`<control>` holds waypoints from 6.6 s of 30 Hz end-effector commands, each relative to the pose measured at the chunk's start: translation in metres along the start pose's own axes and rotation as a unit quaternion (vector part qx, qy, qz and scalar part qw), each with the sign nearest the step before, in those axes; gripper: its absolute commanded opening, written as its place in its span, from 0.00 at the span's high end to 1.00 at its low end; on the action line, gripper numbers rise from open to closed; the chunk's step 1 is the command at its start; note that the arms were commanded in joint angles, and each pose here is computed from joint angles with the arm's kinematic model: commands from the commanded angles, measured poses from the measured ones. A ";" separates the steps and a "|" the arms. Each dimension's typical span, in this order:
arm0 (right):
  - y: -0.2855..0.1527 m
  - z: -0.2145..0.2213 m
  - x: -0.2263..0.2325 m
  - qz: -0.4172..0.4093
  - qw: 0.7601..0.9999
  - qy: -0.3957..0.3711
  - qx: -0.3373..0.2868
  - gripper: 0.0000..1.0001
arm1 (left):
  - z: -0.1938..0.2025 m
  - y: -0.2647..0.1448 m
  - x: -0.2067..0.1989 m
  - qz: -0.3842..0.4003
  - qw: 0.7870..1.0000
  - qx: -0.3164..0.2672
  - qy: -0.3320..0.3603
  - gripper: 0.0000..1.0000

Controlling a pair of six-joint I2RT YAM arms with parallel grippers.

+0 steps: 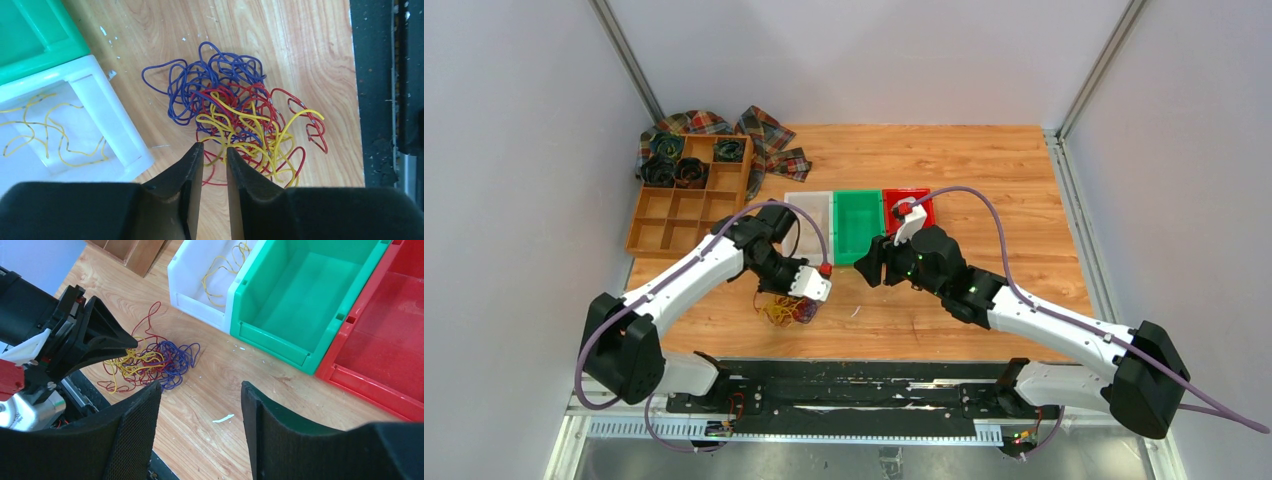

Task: Untangle the cables
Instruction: Untie the cable.

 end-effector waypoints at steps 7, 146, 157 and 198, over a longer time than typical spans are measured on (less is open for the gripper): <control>0.001 0.000 -0.003 0.006 1.000 0.001 -0.004 0.43 | -0.007 0.002 0.006 -0.036 0.999 -0.019 -0.013 0.91; 0.125 0.041 0.114 -0.155 0.985 0.052 0.054 0.72 | -0.224 -0.488 -0.018 -0.573 0.705 -0.413 0.069 0.99; 0.118 0.053 0.105 -0.135 0.986 0.065 0.071 0.69 | -0.235 -0.551 -0.034 -0.667 0.573 -0.461 0.121 1.00; 0.121 -0.027 0.200 -0.286 0.957 -0.038 -0.025 0.39 | -0.234 -0.568 -0.028 -0.724 0.539 -0.392 0.178 0.99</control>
Point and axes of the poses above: each gripper's point midway between its finger pads, its own y axis out along the fingers, its own x axis along the line the jaws close on, z = x × y, the point moved 4 cm from there along -y, back along the fingers, and after that the axes turned 6 degrees about -y, right-handed, at the moved point
